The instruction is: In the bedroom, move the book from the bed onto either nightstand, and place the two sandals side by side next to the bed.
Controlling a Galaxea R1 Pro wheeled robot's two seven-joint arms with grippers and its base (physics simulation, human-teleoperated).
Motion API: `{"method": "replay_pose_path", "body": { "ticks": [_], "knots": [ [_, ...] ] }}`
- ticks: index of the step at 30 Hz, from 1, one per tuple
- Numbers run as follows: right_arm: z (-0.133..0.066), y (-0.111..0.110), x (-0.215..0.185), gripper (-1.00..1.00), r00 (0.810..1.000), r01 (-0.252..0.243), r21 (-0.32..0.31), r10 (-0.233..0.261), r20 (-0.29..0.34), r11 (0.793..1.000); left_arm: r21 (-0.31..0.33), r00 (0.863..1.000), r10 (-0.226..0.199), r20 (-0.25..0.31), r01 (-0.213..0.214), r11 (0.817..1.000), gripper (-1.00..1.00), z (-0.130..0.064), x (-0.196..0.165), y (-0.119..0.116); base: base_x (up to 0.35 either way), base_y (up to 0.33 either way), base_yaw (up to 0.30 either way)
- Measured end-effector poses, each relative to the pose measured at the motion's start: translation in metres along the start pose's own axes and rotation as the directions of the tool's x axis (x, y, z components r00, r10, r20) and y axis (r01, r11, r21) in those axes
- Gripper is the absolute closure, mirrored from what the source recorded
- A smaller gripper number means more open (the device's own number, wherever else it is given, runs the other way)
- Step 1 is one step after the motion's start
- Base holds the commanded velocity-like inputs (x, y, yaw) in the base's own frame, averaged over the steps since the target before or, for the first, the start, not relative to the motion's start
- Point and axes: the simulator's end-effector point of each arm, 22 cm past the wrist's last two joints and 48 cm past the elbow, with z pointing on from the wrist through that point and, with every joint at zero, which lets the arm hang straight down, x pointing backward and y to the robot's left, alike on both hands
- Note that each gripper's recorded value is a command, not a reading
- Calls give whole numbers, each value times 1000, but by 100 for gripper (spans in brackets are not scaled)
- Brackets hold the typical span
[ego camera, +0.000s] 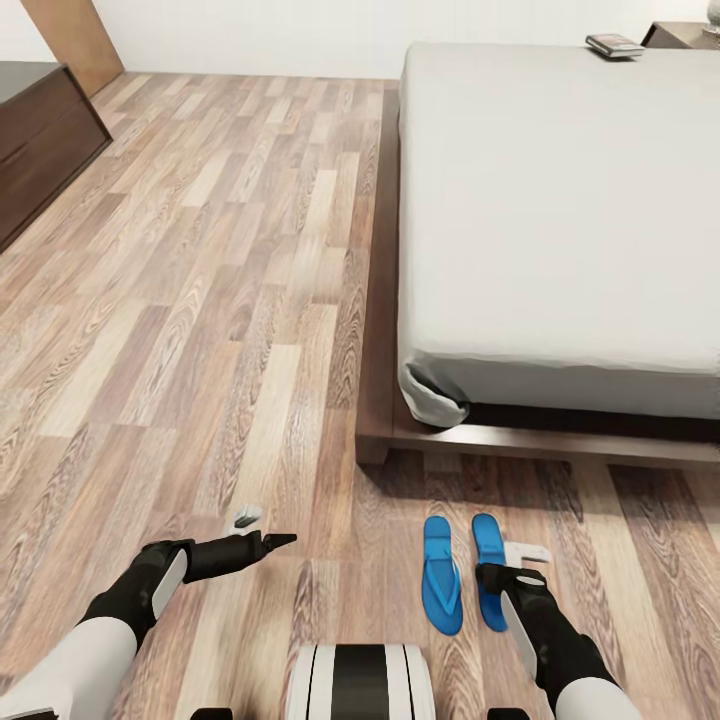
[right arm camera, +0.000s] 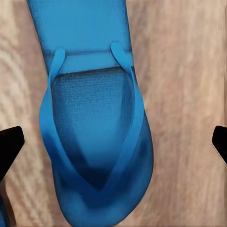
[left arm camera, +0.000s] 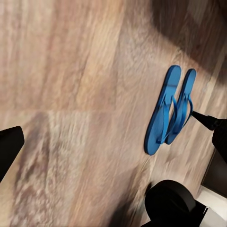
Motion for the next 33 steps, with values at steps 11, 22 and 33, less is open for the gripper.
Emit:
{"method": "replay_pose_path", "body": {
  "ticks": [11,22,33],
  "knots": [
    [-15,0,-22,-100,999,-10,-8,10,46,1000,12,999,32,28,-33,999,-100,-11,-14,-19,0,0,0],
    [-30,-1,-43,-100,996,-20,-14,21,89,1000,23,996,64,56,-65,998,-100,-22,-26,-38,0,0,0],
    [-49,-2,-69,-100,989,-38,-28,41,144,999,32,992,96,84,-99,995,-100,-34,-38,-57,0,0,0]
  ]
}}
